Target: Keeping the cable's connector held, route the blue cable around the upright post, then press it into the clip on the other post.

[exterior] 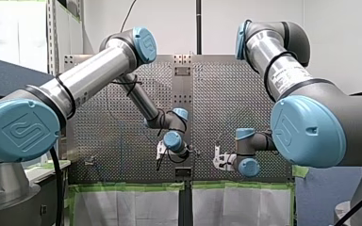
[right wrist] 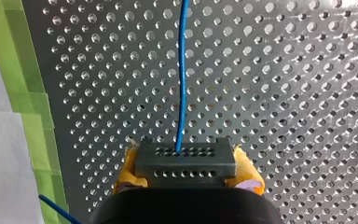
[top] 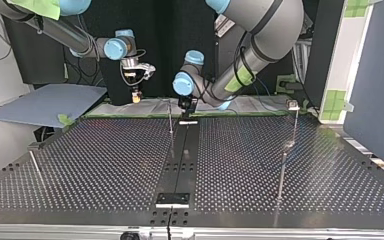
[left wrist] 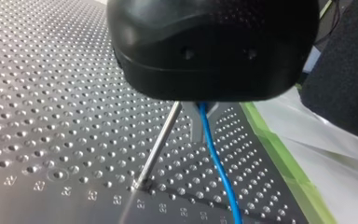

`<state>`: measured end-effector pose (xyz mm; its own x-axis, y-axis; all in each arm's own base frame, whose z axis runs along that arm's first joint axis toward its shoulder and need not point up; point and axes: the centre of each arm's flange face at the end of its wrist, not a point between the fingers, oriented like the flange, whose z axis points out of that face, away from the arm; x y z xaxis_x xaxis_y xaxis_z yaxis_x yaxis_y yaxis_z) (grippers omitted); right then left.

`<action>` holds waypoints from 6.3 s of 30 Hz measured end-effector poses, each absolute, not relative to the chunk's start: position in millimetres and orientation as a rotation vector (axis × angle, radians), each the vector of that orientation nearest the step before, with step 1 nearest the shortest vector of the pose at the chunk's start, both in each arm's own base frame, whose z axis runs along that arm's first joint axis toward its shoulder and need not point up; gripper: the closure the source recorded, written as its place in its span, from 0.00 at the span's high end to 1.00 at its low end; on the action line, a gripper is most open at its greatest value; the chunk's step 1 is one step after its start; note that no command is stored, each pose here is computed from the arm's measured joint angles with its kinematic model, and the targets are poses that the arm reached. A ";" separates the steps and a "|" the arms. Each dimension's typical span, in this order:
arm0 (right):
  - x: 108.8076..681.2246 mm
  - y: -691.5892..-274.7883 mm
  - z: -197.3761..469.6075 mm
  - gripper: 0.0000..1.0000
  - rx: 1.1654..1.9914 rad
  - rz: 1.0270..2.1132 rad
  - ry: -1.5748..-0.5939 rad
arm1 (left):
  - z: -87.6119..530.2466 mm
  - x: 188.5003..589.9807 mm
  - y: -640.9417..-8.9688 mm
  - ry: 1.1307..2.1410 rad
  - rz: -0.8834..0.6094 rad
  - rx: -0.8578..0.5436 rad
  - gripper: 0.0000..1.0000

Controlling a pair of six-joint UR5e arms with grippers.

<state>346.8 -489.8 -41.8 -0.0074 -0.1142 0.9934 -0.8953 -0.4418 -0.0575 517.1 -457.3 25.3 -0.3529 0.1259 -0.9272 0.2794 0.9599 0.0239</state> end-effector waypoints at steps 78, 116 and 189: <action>305.0 -518.9 -42.4 0.00 1.596 1.485 -1.117 | 51.6 470.9 -492.1 1.950 -0.123 0.327 0.00; 311.6 -520.3 -73.8 0.00 1.659 1.464 -1.094 | -2.5 484.6 -478.1 1.921 -0.144 0.277 0.00; 312.4 -573.1 -48.5 0.00 1.588 1.492 -1.070 | 1.5 583.9 -440.8 1.945 -0.332 0.094 0.00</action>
<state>312.4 -573.1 -48.5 -0.0046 -0.1036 0.9946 -0.9087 -0.4147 -0.0474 583.9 -440.8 1.5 -0.3905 -0.0891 -0.9163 0.2201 0.9574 -0.1869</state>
